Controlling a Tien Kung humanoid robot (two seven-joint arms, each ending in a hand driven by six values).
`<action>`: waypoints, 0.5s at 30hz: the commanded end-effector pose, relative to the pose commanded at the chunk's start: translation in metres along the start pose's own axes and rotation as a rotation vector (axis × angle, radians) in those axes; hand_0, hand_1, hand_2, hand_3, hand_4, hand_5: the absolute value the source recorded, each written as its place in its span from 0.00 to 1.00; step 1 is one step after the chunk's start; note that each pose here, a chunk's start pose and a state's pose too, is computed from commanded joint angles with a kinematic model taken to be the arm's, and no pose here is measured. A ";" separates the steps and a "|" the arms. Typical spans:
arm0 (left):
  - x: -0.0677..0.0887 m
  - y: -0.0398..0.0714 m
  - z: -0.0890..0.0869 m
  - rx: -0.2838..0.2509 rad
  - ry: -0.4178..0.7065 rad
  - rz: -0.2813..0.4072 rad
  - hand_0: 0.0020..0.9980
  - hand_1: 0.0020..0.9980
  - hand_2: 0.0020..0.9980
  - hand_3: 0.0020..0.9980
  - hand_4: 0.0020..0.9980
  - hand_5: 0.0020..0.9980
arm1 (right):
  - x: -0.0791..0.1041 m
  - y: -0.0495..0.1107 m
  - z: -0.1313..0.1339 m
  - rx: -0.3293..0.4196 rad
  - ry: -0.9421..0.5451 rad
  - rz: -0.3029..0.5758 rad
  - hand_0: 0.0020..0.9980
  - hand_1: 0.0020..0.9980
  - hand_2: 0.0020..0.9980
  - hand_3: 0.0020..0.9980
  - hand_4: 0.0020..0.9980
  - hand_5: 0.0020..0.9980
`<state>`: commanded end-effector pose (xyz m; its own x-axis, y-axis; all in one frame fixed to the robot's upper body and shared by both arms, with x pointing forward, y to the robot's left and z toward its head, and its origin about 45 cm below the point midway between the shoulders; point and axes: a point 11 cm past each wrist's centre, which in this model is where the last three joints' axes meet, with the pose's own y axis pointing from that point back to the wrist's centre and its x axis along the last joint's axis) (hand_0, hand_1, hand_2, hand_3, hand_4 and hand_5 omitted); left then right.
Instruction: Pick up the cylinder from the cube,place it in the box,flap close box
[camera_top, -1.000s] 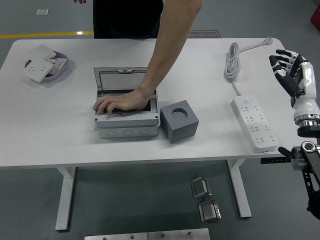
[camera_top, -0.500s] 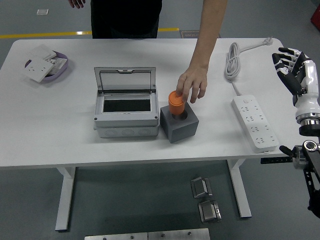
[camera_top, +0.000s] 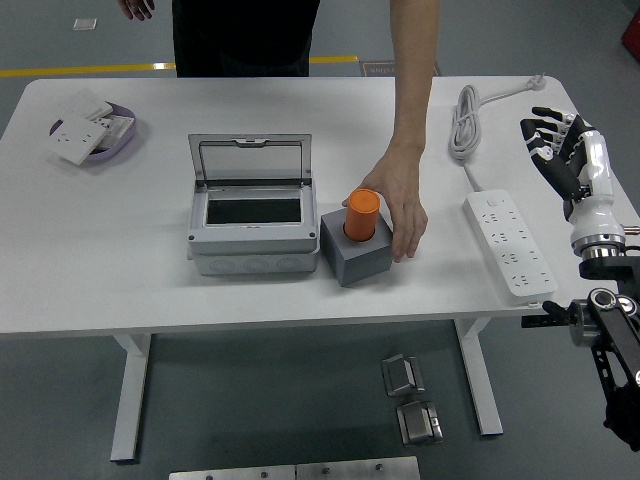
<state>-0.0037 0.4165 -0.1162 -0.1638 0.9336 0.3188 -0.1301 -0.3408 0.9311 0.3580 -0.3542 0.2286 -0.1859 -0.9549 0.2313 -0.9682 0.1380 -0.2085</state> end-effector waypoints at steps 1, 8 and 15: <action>0.000 0.000 -0.001 0.006 0.001 0.002 0.58 0.58 0.55 0.57 0.59 0.20 | -0.002 0.001 0.000 0.001 -0.003 -0.004 0.66 0.62 0.62 0.64 0.80 0.45; 0.001 0.000 -0.004 0.023 0.002 0.006 0.57 0.58 0.55 0.57 0.59 0.20 | -0.021 0.006 0.005 0.016 -0.032 -0.048 0.66 0.62 0.62 0.64 0.80 0.45; -0.002 0.000 -0.002 0.016 -0.001 0.000 0.57 0.58 0.55 0.57 0.59 0.20 | -0.051 0.007 0.004 0.031 -0.039 -0.114 0.66 0.62 0.62 0.63 0.80 0.44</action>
<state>-0.0053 0.4147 -0.1170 -0.1631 0.9338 0.3185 -0.1142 -0.3385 0.9340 0.3610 -0.3052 0.2110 -0.0674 -0.9736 0.2181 -0.9770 0.0202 -0.2121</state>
